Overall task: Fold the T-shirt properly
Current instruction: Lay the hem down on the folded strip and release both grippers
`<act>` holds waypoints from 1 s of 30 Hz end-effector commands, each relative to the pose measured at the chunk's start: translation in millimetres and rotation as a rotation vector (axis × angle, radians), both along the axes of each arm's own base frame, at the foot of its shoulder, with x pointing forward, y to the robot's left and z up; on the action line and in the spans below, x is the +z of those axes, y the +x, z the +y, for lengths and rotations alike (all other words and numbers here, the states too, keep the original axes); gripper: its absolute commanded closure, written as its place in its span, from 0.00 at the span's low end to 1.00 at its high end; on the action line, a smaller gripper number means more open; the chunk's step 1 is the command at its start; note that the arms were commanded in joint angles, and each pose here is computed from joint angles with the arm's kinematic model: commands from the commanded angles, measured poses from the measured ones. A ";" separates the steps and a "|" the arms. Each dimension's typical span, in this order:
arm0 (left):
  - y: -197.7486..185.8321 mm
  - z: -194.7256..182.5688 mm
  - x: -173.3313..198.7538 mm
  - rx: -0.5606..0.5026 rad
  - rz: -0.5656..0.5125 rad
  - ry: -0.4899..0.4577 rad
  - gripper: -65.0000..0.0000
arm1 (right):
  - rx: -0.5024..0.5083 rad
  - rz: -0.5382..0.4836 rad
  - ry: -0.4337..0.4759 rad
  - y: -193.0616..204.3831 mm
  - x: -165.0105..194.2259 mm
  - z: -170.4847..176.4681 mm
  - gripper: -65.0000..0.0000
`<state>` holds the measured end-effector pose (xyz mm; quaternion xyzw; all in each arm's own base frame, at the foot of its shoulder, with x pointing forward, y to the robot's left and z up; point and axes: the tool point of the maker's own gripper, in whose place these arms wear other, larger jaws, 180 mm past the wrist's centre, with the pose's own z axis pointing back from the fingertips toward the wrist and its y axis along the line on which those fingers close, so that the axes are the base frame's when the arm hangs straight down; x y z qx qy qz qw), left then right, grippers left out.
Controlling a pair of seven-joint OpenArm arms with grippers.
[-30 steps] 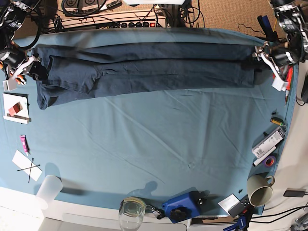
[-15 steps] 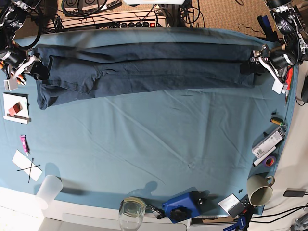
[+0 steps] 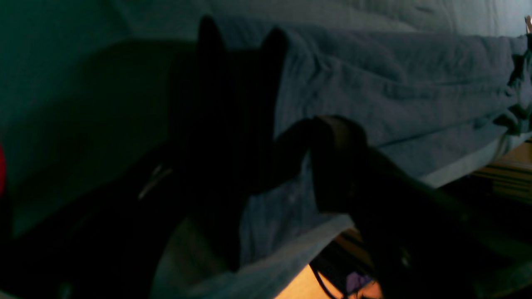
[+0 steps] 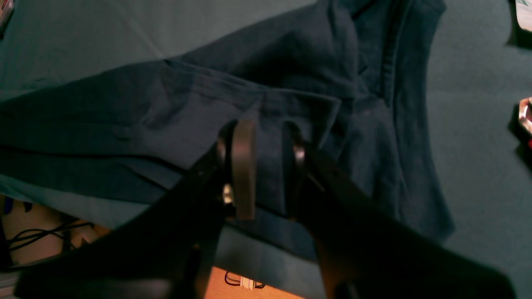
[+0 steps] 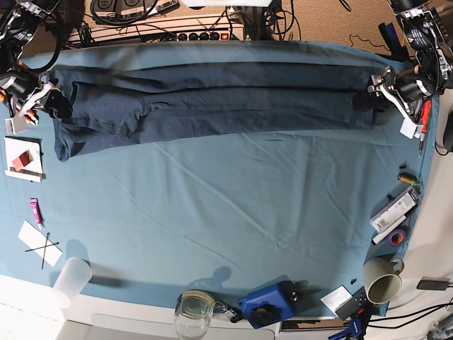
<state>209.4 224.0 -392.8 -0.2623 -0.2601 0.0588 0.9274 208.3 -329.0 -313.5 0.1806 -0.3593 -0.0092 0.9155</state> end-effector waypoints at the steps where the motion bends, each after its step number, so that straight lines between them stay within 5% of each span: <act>1: 3.2 7.8 2.3 0.007 -0.009 0.034 0.45 | 0.007 -0.051 -0.027 8.2 17.3 -6.5 0.81; 9: 9.8 8.3 4.3 -0.028 -0.040 0.069 0.47 | 0.007 -0.051 -0.026 8.1 17.2 -6.5 0.81; 18: -0.2 0.6 -25.0 -0.088 0.041 0.217 0.52 | 0.007 -0.051 -0.027 8.2 17.3 -6.5 0.81; 30: -12.1 4.9 -29.0 -0.152 0.172 0.266 0.52 | 0.006 -0.048 -0.030 7.9 16.8 -7.1 0.81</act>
